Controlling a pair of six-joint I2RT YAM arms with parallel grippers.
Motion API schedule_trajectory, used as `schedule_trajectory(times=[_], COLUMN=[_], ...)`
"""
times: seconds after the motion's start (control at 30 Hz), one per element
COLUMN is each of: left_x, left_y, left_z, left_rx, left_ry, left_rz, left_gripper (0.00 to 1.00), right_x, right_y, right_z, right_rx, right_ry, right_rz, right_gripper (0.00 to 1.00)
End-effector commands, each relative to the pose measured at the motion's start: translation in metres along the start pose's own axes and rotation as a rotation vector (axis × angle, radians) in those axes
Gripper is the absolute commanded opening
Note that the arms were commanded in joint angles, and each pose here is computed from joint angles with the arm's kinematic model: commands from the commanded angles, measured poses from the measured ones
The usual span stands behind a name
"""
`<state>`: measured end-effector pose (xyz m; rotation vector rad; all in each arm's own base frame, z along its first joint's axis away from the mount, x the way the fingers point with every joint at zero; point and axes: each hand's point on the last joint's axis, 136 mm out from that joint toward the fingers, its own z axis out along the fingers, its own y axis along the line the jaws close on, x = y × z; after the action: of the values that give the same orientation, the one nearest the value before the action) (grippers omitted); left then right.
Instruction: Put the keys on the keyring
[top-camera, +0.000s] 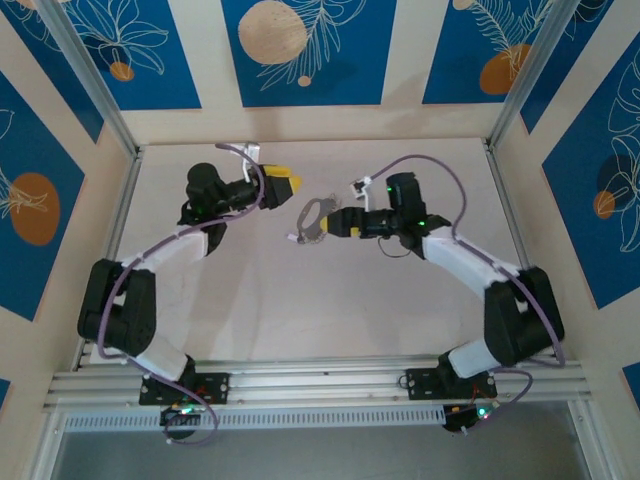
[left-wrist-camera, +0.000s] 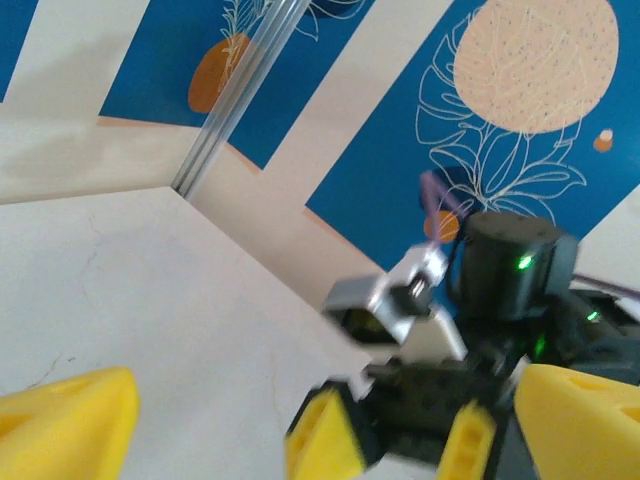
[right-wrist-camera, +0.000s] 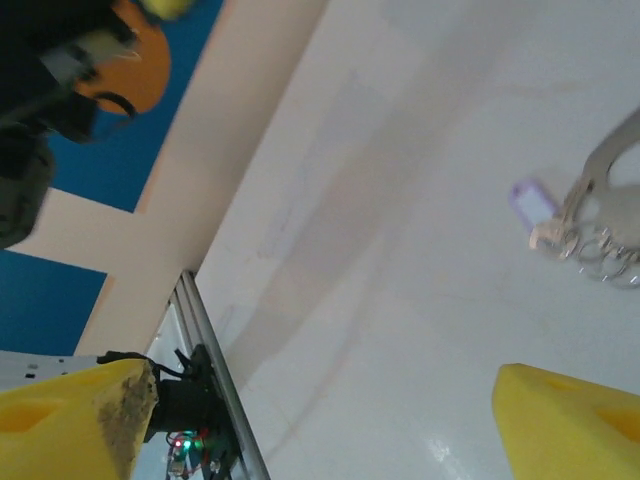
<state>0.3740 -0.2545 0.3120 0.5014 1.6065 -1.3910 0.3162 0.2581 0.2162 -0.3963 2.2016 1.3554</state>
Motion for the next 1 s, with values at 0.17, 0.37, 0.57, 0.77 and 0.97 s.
schedule_trajectory(times=[0.17,0.37,0.57,0.77,0.97], left_x=[-0.011,-0.013,0.0,0.039,0.083], left_y=[0.008,0.027,0.06,0.102,0.139], left_z=[-0.028,-0.063,-0.117,-0.171,-0.212], left_rx=[-0.238,-0.492,-0.805,-1.019,-1.164], left_ry=[-0.048,-0.075,-0.059,-0.046,-0.011], left_rz=[0.114,0.387,0.586,0.618,0.555], left_gripper=[1.0,1.0,1.0,1.0,0.99], right_x=[-0.045,-0.073,-0.06,-0.042,-0.029], right_y=[-0.03,-0.088,-0.149,-0.19,-0.217], right_z=[-0.114,-0.184,-0.214,-0.223,-0.226], right_rx=[0.366,0.691,0.813,0.969,1.083], right_ry=[-0.305,-0.539,-0.653,-0.657,-0.656], right_rz=[-0.024,0.002,0.086,0.01,-0.061], right_gripper=[0.99,0.99,0.99,0.99,0.99])
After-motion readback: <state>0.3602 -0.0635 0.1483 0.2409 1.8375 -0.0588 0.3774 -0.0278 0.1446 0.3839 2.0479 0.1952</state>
